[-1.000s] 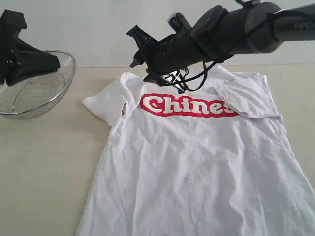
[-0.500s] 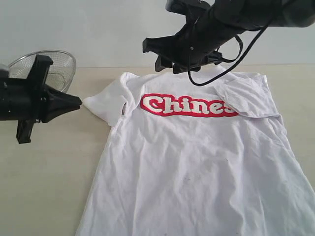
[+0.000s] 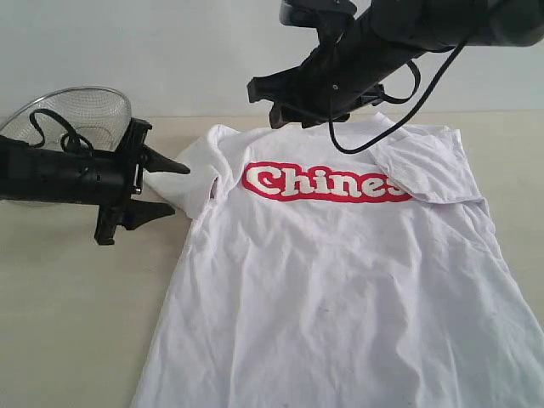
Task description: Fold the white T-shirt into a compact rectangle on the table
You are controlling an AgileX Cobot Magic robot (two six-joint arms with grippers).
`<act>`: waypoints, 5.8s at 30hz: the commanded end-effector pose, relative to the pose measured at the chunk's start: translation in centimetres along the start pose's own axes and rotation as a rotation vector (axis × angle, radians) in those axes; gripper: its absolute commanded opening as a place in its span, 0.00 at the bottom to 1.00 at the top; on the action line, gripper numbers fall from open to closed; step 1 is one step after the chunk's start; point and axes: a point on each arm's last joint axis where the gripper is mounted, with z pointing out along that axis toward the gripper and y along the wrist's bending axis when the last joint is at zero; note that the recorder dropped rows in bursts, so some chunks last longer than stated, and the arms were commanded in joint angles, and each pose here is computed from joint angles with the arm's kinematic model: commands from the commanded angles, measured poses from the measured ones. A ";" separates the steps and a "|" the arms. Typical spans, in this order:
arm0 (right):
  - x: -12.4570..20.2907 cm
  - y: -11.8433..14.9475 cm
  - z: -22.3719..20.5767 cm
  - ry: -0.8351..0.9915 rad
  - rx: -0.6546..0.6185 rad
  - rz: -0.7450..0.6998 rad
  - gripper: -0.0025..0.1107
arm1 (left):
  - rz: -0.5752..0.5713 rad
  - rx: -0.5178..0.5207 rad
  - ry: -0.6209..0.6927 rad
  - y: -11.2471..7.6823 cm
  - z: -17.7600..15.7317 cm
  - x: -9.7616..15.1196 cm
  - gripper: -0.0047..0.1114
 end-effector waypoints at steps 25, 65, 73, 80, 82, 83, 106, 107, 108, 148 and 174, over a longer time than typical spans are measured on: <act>-0.1 0.0 -0.5 0.002 0.005 -0.032 0.39 | 0.031 -0.097 -0.114 0.5 4.4 -2.8 0.33; 0.4 0.2 -0.8 0.064 -0.011 -0.035 0.39 | 0.422 -0.044 -0.197 -7.9 3.7 -2.8 0.08; 0.5 0.3 -0.8 0.079 -0.024 -0.022 0.39 | 0.532 -0.111 -0.138 -7.6 8.8 2.1 0.08; 0.5 0.4 -0.8 0.079 -0.025 -0.020 0.39 | 0.548 -0.096 -0.117 -8.0 10.3 3.0 0.08; 0.5 0.4 -0.8 0.079 -0.025 -0.020 0.39 | 0.552 -0.096 -0.119 -8.0 10.3 3.0 0.11; 0.5 0.4 -0.8 0.079 -0.025 -0.020 0.39 | 0.554 -0.097 -0.119 -8.0 10.3 3.0 0.15; 0.4 0.4 -0.8 0.071 -0.025 -0.014 0.39 | 0.728 -0.012 0.024 -9.0 12.1 6.2 0.56; 0.5 0.3 -0.8 0.072 -0.021 -0.020 0.39 | 0.745 -0.007 0.030 -9.2 11.8 6.1 0.56; 0.5 0.3 -0.8 0.074 -0.021 -0.020 0.39 | 0.752 -0.011 0.029 -9.2 11.5 5.8 0.54; 0.6 -0.5 -0.8 0.091 0.055 -0.183 0.39 | 0.772 -0.062 -0.016 -8.5 9.8 -2.9 0.09; -0.7 -2.2 9.1 0.043 -0.097 -0.272 0.39 | 0.873 -0.103 -0.149 -13.5 -4.9 -8.3 0.09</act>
